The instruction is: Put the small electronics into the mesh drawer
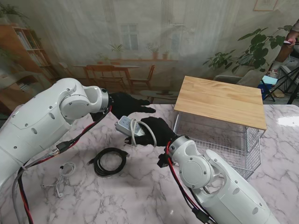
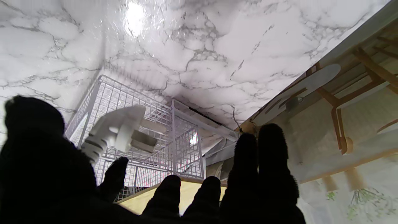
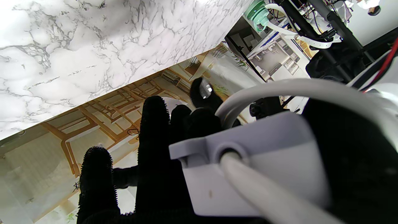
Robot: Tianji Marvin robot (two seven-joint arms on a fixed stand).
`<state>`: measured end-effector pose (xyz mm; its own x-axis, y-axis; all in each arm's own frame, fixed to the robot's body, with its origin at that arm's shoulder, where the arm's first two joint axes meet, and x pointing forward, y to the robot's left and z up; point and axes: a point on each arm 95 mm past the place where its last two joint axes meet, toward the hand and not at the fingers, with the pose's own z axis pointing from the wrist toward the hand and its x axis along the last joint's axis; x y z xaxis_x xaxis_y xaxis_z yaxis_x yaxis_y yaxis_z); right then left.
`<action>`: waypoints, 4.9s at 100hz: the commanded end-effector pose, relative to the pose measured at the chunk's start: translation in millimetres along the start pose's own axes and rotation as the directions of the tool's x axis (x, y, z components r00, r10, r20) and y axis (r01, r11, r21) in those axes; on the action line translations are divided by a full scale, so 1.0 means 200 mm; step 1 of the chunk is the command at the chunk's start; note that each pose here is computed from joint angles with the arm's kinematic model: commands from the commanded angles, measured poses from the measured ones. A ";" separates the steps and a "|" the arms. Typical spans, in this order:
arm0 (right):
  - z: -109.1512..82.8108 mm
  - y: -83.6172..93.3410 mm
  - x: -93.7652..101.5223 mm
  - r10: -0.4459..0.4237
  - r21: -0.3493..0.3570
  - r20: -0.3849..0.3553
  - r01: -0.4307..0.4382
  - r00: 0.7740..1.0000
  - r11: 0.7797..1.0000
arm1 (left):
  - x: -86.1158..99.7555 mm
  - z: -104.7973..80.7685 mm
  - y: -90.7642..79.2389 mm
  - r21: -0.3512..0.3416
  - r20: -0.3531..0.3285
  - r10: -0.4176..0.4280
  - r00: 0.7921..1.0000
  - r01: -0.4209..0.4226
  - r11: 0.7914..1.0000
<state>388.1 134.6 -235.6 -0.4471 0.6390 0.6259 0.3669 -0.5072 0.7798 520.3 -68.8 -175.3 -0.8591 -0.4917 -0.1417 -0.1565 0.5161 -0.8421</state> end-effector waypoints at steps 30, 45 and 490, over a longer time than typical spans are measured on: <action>0.00 0.01 0.00 0.019 -0.025 0.012 -0.019 1.000 0.999 | -0.06 -0.14 0.04 -0.040 0.028 -0.025 0.999 0.026 0.999; -0.01 0.04 0.00 0.029 -0.053 0.013 -0.029 0.999 0.998 | -0.10 -0.21 0.07 -0.010 0.079 -0.049 0.996 0.050 0.999; -0.34 0.27 -1.11 -0.798 0.462 0.366 0.651 0.479 0.602 | 0.00 -0.21 0.71 0.342 0.289 -0.414 0.863 0.310 0.887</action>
<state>453.1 -73.9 -331.0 -0.2079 0.9235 -0.3224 0.3029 0.3742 0.8765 478.0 35.1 -272.4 -0.5328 -0.8428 0.0759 -0.2256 0.0551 -0.9727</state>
